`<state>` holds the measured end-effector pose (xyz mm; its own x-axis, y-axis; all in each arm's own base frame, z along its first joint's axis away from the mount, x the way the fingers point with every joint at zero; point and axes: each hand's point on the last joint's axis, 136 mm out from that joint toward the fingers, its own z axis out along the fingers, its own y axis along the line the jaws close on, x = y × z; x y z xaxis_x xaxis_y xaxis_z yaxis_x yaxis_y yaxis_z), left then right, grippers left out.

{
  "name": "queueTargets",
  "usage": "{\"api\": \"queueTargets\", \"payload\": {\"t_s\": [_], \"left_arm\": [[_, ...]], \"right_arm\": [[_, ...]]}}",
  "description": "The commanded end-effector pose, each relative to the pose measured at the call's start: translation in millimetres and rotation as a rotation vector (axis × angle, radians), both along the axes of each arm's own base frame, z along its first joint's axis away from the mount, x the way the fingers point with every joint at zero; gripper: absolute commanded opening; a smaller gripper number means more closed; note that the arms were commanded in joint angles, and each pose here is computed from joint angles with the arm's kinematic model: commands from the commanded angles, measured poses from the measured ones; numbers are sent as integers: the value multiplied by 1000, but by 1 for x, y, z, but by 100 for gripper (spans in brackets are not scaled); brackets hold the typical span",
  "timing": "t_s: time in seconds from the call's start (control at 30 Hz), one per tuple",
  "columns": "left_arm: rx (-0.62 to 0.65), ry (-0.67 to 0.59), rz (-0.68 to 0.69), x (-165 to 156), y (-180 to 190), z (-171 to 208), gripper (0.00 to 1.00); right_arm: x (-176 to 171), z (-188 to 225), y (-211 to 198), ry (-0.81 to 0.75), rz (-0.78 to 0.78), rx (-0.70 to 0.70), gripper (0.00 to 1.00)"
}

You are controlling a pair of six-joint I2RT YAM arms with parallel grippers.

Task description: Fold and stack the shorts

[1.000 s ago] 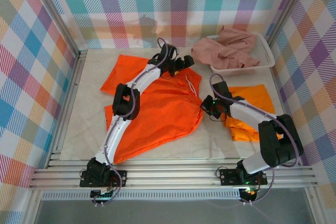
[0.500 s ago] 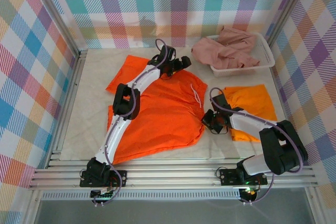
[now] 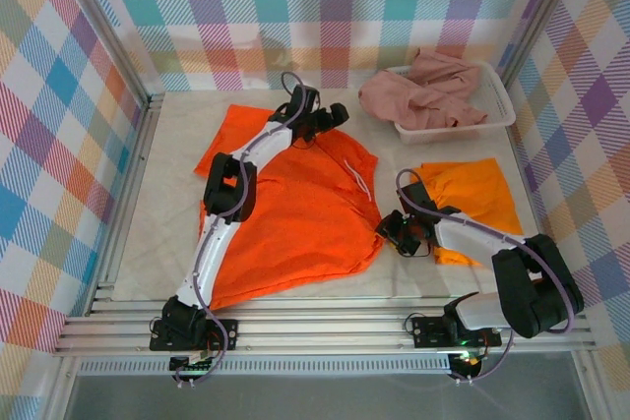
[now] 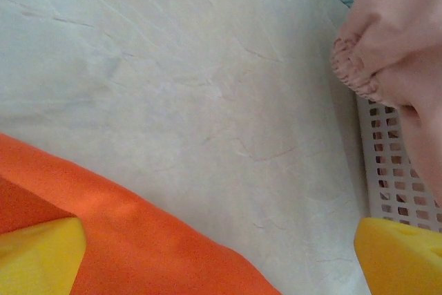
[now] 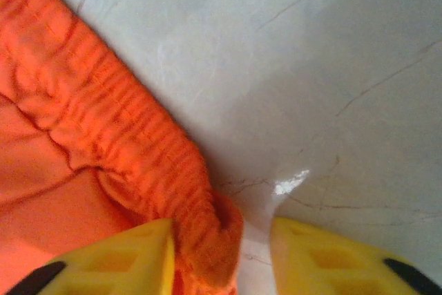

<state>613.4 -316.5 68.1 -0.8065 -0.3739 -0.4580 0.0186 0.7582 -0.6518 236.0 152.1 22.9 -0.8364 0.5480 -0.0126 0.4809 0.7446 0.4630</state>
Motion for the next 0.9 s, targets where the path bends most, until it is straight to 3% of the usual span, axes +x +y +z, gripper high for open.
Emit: {"api": "queueTargets", "payload": {"t_s": [0.0, 0.1, 0.2, 0.3, 0.43, 0.63, 0.87], "left_arm": [[4, 47, -4, -4, 17, -5, 100], [-45, -33, -42, -3, 10, 50, 100], [-48, -128, -71, -9, 14, 114, 100], [-26, -194, -63, -22, 32, 169, 100], [-33, -242, -2, -50, 73, 213, 100], [-15, -276, 94, -118, 136, 228, 100], [40, -168, 244, -195, 202, 180, 100]], "right_arm": [[-12, 10, 4, 16, 75, 14, 44], [-6, 31, 0, -62, 103, -10, 47], [6, 62, 0, -177, 157, -29, 59], [24, 96, 9, -293, 227, -27, 74], [62, 124, 26, -385, 287, -38, 88], [138, 126, 83, -395, 386, -5, 97], [225, 95, 159, -351, 483, 28, 100]]}}
